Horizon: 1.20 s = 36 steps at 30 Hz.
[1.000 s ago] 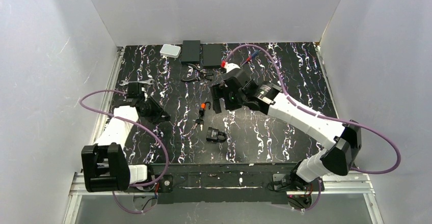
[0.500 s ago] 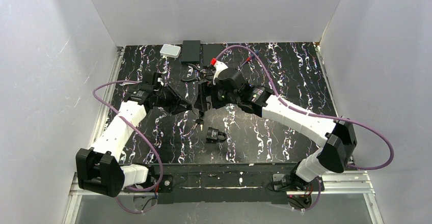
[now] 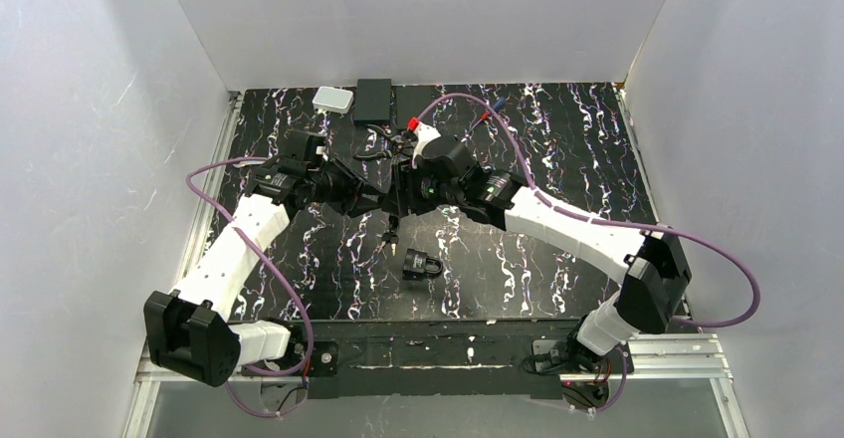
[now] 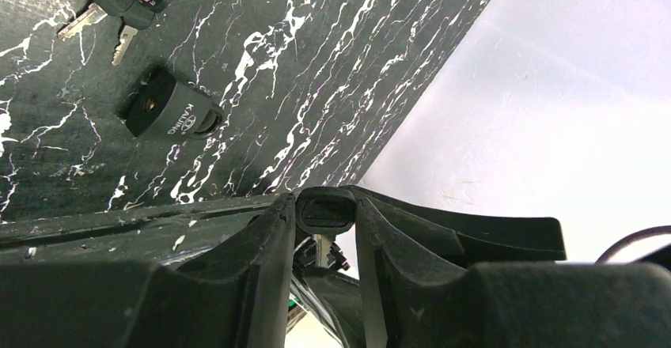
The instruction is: Unlock with the key
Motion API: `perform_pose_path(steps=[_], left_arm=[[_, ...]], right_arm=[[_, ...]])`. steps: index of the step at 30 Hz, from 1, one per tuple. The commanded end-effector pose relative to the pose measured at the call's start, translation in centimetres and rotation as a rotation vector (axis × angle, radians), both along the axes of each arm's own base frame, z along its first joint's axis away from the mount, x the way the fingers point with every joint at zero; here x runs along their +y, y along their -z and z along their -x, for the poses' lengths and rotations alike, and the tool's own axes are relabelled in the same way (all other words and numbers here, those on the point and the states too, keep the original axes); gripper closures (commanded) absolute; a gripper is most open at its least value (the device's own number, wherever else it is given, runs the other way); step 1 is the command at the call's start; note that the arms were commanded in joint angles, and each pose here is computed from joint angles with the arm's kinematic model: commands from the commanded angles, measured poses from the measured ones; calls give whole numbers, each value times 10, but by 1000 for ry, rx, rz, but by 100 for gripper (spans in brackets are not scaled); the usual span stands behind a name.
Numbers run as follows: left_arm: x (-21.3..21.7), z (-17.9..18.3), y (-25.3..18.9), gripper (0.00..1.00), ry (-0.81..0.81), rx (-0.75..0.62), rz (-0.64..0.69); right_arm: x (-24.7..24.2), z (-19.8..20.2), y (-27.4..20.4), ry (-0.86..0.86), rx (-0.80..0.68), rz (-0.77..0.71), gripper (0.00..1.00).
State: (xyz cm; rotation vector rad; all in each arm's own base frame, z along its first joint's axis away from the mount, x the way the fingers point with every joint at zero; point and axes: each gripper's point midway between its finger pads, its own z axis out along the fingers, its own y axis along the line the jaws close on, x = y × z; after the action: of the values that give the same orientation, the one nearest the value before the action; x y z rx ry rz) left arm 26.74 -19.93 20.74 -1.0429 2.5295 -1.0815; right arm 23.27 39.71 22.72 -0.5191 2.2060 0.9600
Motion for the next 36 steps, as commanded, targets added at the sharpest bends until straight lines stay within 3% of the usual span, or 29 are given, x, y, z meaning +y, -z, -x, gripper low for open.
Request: perform_pose_path(steps=[1, 8, 12, 17, 22, 26, 31, 36], left_arm=[[-2, -1, -22, 93, -18, -47, 28], [-3, -4, -23, 93, -29, -58, 34], [-4, -4, -22, 93, -29, -57, 36], [-4, -1, -21, 86, -10, -65, 33], [0, 8, -29, 57, 35, -126, 18], [-4, 12, -52, 39, 153, -293, 19], [4, 22, -77, 36, 304, -490, -41], [-6, 42, -124, 38, 486, -768, 135]], right_arm=[[8, -2, -6, -20, -11, -13, 45], [9, 1, 2, -41, 8, 6, 67], [11, 1, 3, -50, 9, 9, 97], [14, 2, 3, -68, 14, 10, 99], [14, 1, -7, -73, -18, -15, 99], [13, 5, -21, -104, -39, -23, 99], [5, 5, -49, -126, -65, -34, 99], [1, 17, -90, -215, -49, -148, 99]])
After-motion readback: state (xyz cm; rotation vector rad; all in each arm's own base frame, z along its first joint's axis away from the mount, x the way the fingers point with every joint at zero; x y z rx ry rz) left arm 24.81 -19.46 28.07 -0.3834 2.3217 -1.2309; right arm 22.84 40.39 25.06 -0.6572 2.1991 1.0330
